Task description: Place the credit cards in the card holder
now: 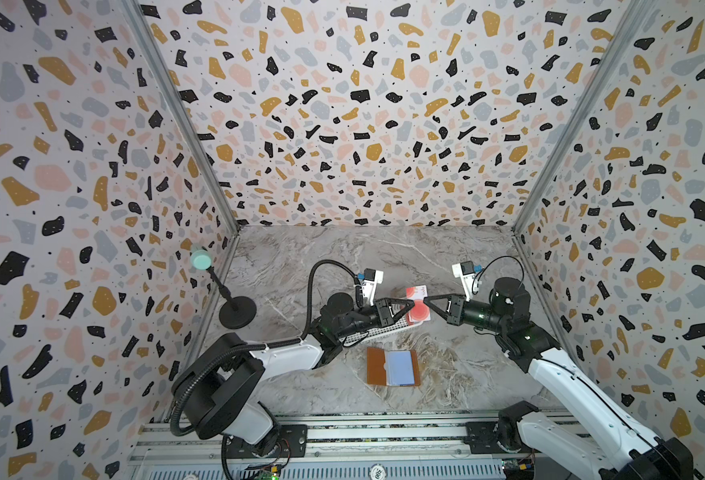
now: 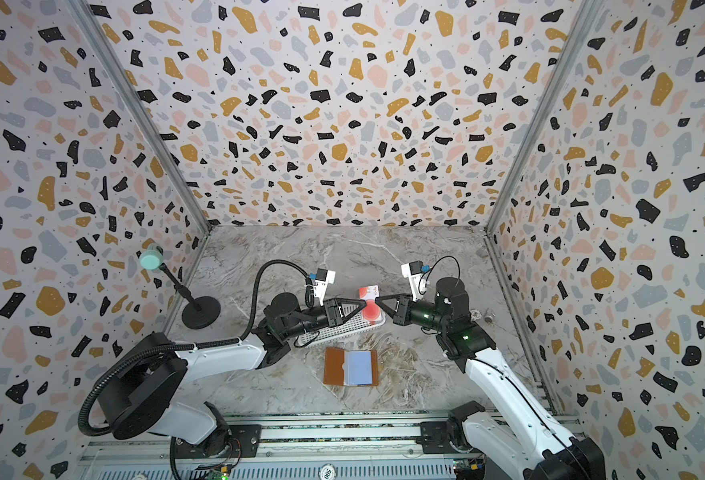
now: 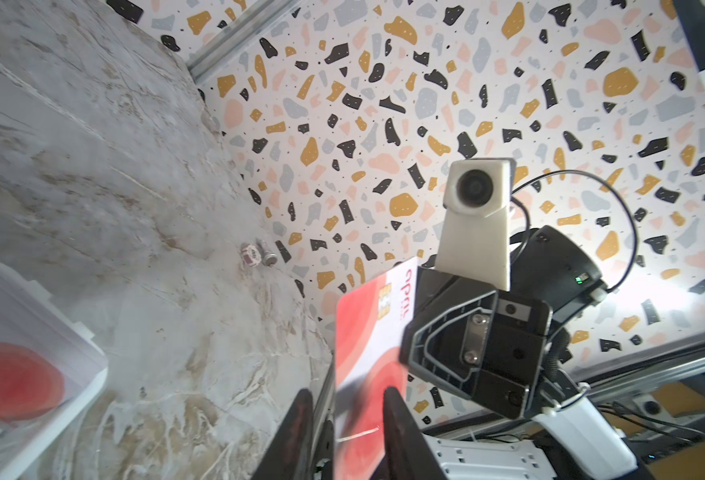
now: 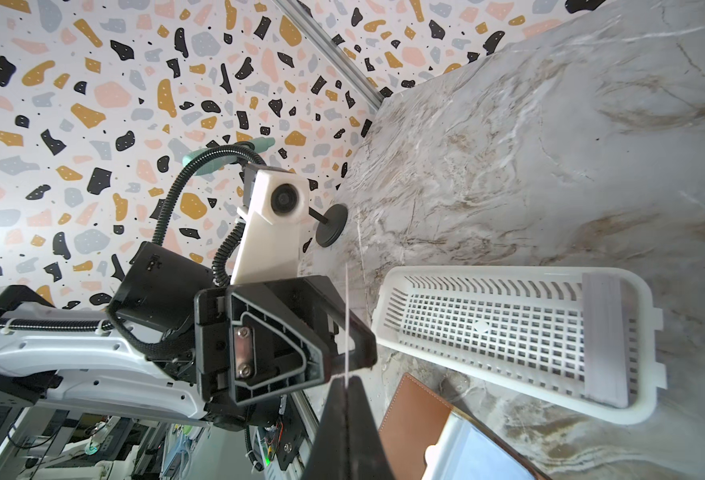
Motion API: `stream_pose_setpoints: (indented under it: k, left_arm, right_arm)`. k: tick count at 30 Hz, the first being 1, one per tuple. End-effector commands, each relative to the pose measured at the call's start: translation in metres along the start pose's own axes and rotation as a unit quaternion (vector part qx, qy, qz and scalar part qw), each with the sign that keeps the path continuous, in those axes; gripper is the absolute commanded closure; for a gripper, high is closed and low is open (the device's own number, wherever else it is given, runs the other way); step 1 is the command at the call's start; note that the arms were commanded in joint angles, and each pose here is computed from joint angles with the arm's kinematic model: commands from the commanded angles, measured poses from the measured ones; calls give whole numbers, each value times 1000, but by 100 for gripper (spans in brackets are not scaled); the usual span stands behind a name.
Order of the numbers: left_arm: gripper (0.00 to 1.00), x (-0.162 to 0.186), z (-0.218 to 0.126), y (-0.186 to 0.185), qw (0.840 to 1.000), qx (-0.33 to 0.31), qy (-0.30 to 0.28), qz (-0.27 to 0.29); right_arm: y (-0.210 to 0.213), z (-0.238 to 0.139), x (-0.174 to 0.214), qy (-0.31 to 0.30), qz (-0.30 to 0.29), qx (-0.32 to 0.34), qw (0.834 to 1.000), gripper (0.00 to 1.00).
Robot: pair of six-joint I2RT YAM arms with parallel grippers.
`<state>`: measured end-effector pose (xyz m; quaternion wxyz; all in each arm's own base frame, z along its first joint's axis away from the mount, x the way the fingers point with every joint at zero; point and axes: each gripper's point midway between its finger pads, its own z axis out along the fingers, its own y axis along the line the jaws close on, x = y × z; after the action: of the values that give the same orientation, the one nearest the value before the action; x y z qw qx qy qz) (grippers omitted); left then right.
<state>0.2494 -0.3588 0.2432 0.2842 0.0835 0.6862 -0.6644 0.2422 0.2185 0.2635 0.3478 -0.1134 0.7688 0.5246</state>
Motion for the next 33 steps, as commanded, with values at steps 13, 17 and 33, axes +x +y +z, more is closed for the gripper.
stream_pose_setpoints:
  k: [13, 17, 33]
  left_arm:
    - [87, 0, -15, -43, 997, 78, 6, 12]
    - [91, -1, -16, -45, 997, 82, 4, 10]
    - [98, 23, -35, 7, 998, -59, 29, -16]
  right_arm:
    - [17, -3, -4, -16, 6, -49, 999, 100]
    - [13, -2, -1, -12, 9, -45, 999, 100]
    - [-15, -3, 25, -14, -6, 79, 997, 73]
